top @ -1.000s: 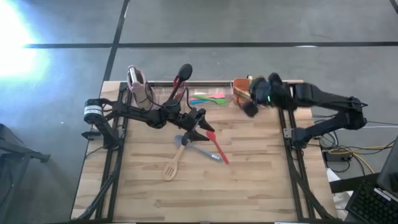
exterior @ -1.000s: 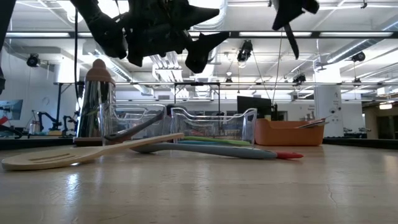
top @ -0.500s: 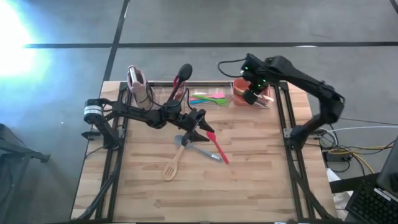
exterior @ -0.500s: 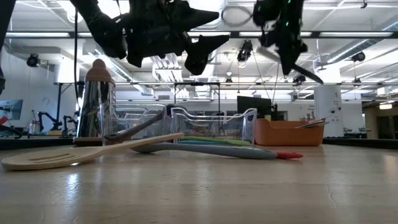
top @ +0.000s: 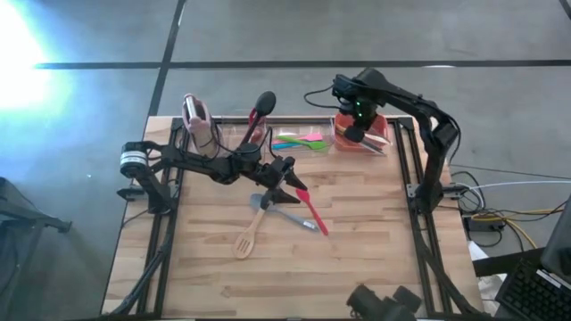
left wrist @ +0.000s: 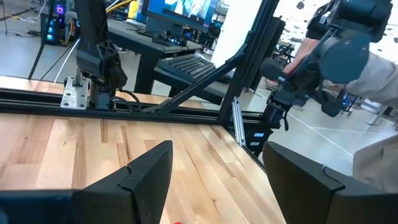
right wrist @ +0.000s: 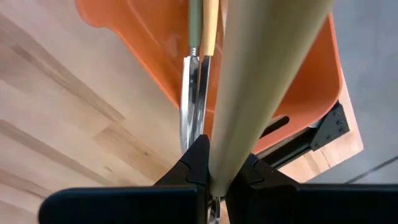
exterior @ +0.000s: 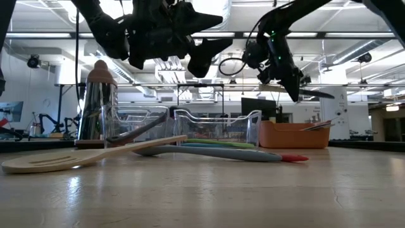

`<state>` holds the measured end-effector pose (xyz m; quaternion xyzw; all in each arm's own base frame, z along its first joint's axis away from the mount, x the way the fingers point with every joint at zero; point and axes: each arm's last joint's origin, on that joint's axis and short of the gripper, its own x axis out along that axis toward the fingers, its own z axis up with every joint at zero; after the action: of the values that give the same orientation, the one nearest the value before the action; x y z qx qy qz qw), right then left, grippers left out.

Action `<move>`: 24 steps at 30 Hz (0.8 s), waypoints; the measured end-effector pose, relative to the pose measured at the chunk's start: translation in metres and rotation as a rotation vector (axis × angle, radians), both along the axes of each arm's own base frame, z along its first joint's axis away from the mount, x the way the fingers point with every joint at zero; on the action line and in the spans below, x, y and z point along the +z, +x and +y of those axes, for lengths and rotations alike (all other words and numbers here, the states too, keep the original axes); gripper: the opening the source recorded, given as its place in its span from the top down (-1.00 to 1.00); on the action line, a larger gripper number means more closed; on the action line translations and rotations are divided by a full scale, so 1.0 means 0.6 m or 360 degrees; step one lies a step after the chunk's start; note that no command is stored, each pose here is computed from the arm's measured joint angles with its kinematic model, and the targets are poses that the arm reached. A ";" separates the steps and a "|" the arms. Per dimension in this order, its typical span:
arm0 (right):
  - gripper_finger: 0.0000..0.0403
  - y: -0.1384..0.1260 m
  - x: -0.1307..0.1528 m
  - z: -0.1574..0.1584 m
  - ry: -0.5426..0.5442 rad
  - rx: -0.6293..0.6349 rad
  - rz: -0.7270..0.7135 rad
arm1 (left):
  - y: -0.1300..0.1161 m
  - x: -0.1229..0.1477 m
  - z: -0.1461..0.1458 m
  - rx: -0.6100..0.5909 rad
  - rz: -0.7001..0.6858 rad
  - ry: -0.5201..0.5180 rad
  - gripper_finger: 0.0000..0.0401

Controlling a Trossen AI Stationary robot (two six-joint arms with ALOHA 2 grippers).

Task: Pick & Place Kitchen Items
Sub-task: Put the yellow knife into the orange bin

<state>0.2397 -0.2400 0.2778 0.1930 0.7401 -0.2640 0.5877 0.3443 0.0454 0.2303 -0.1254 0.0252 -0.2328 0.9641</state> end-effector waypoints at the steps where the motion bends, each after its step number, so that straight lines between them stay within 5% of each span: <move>1: 0.94 0.000 -0.002 -0.006 0.0012 -0.0005 0.0010 | 0.000 0.000 0.000 0.0000 0.0000 0.0000 -0.26; 24: 0.94 0.004 -0.115 -0.088 0.0251 -0.0111 0.0197 | 0.000 -0.001 0.003 0.0007 0.0011 0.0001 -0.26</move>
<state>0.2419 -0.2926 0.2085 0.2478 0.7862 -0.2366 0.5143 0.3441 0.0469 0.2296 -0.1259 0.0282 -0.2302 0.9646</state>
